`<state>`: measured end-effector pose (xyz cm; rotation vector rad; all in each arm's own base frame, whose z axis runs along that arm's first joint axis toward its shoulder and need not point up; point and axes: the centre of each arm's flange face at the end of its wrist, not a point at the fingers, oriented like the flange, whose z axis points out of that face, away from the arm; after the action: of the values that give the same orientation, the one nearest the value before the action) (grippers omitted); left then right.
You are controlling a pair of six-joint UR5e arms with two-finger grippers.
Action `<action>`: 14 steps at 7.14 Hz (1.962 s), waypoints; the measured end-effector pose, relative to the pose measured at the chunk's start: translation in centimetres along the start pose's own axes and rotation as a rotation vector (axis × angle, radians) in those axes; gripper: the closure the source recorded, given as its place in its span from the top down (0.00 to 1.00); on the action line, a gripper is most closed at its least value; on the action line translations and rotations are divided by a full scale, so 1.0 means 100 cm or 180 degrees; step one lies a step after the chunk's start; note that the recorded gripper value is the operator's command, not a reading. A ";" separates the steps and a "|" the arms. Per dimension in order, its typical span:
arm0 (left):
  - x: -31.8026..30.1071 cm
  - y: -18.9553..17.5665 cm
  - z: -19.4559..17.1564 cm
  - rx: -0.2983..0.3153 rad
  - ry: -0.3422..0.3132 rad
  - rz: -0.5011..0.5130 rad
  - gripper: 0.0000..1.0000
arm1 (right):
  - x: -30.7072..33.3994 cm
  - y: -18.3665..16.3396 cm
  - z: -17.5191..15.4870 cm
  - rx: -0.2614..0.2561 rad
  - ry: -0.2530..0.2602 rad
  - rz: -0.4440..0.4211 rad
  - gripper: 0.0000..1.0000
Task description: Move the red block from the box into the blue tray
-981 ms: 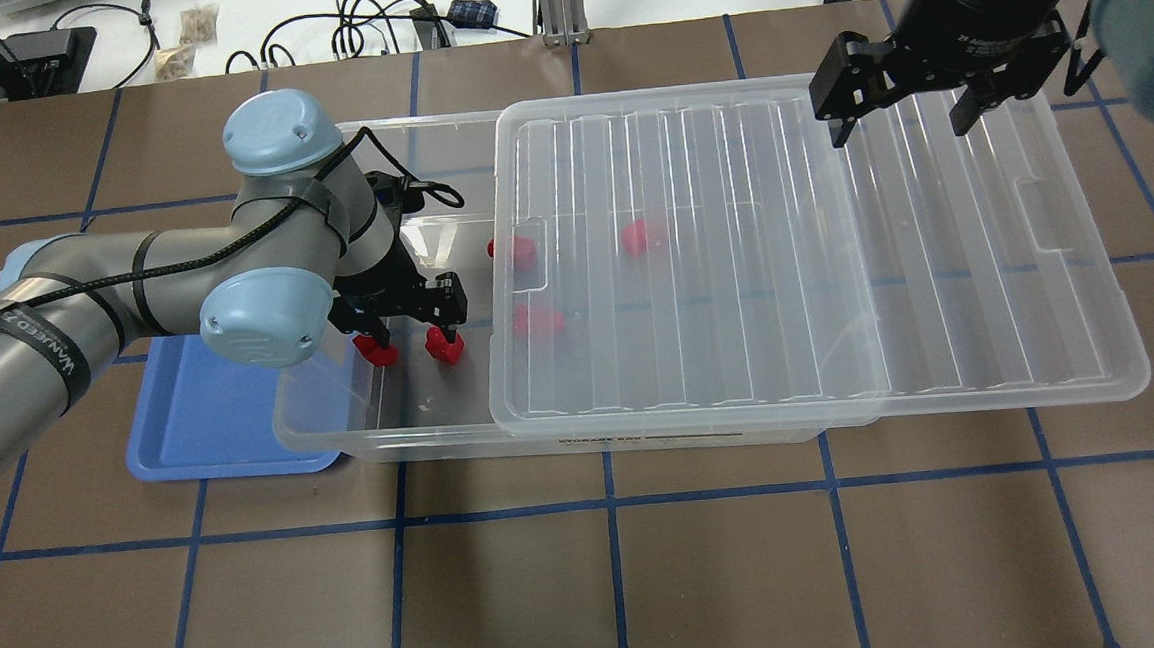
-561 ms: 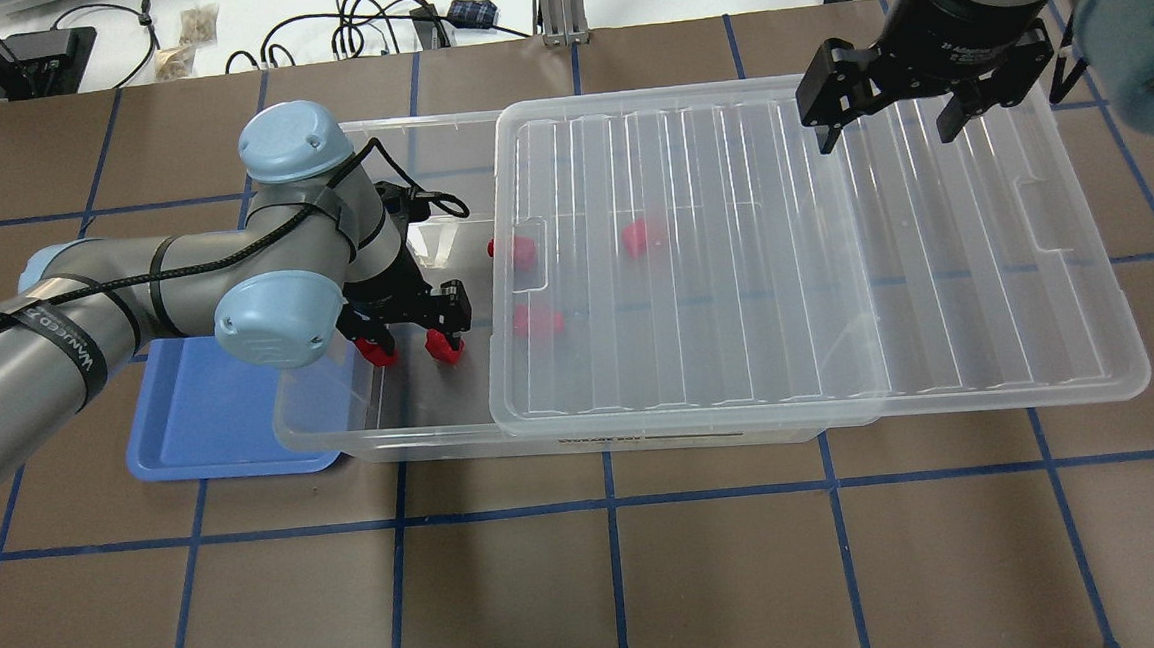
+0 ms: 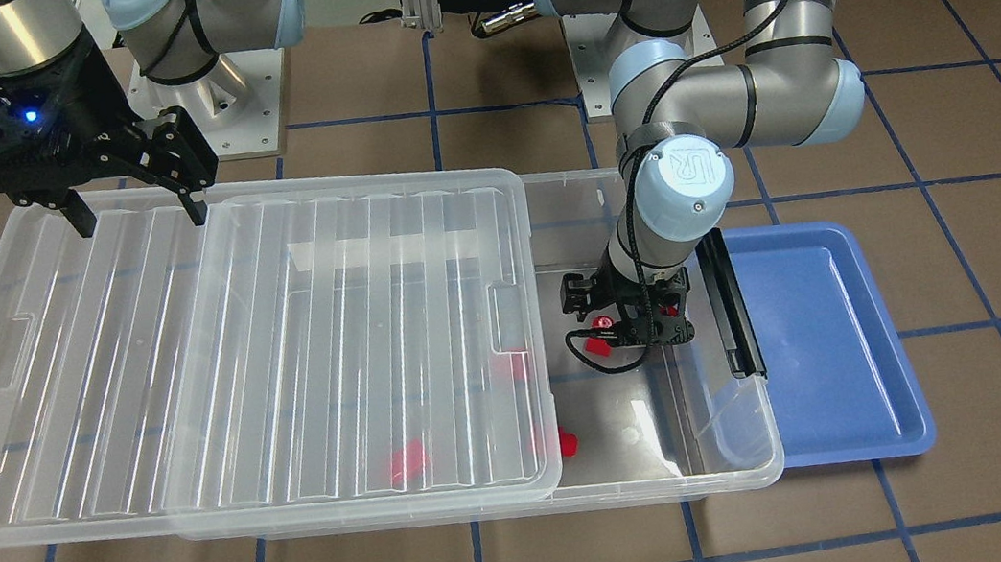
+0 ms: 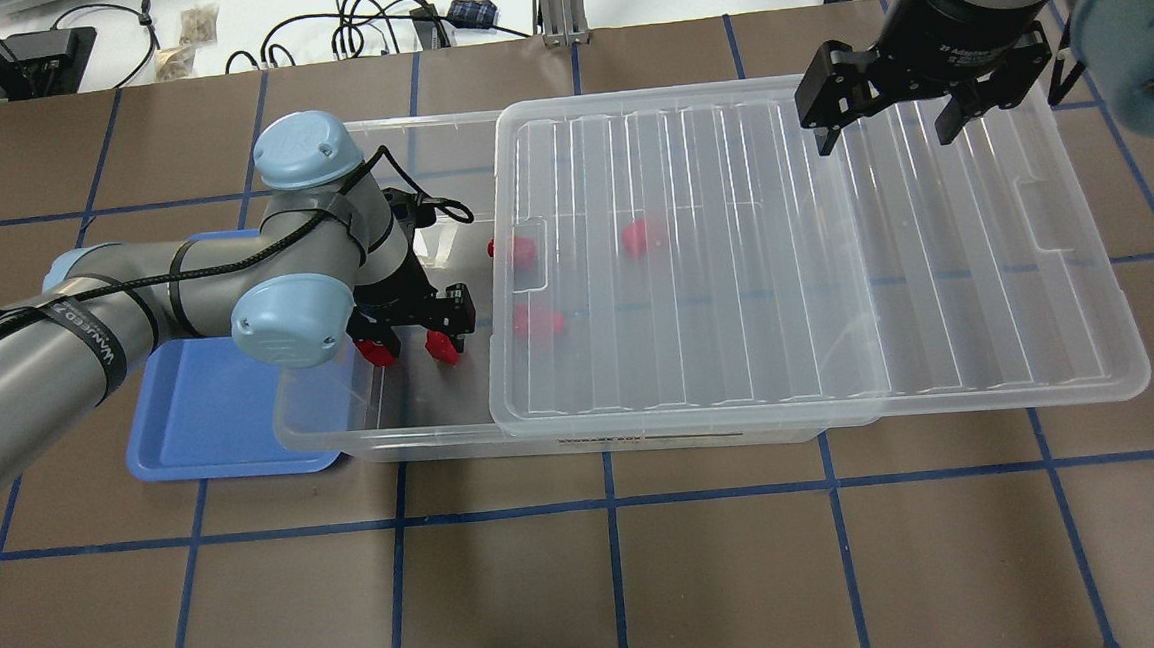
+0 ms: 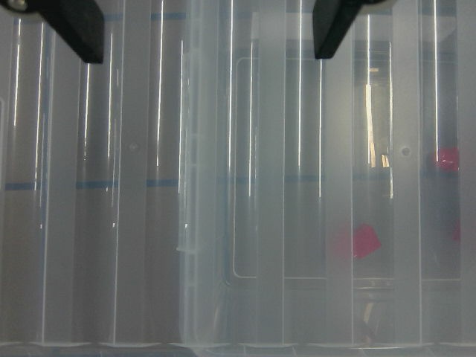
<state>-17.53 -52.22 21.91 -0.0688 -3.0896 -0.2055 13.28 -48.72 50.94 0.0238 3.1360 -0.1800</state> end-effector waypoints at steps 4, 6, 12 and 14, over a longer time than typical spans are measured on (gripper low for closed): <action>0.001 -0.005 0.012 -0.0022 0.0003 0.0002 0.26 | 0.000 0.000 0.000 -0.0002 0.0004 0.0000 1.00; 0.002 -0.006 0.016 -0.0029 0.0007 0.0006 0.00 | 0.000 0.000 0.000 -0.0002 0.0007 0.0000 1.00; 0.005 -0.007 0.008 0.0034 0.0011 -0.0005 0.00 | 0.000 0.000 0.001 -0.0004 0.0013 0.0000 1.00; 0.007 -0.006 -0.007 0.0121 0.0007 -0.0015 0.00 | 0.000 -0.001 0.001 -0.0002 0.0013 0.0000 1.00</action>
<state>-18.19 -52.88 22.52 -0.0600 -3.0904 -0.1469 13.24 -48.79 50.85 0.0242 3.1401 -0.1793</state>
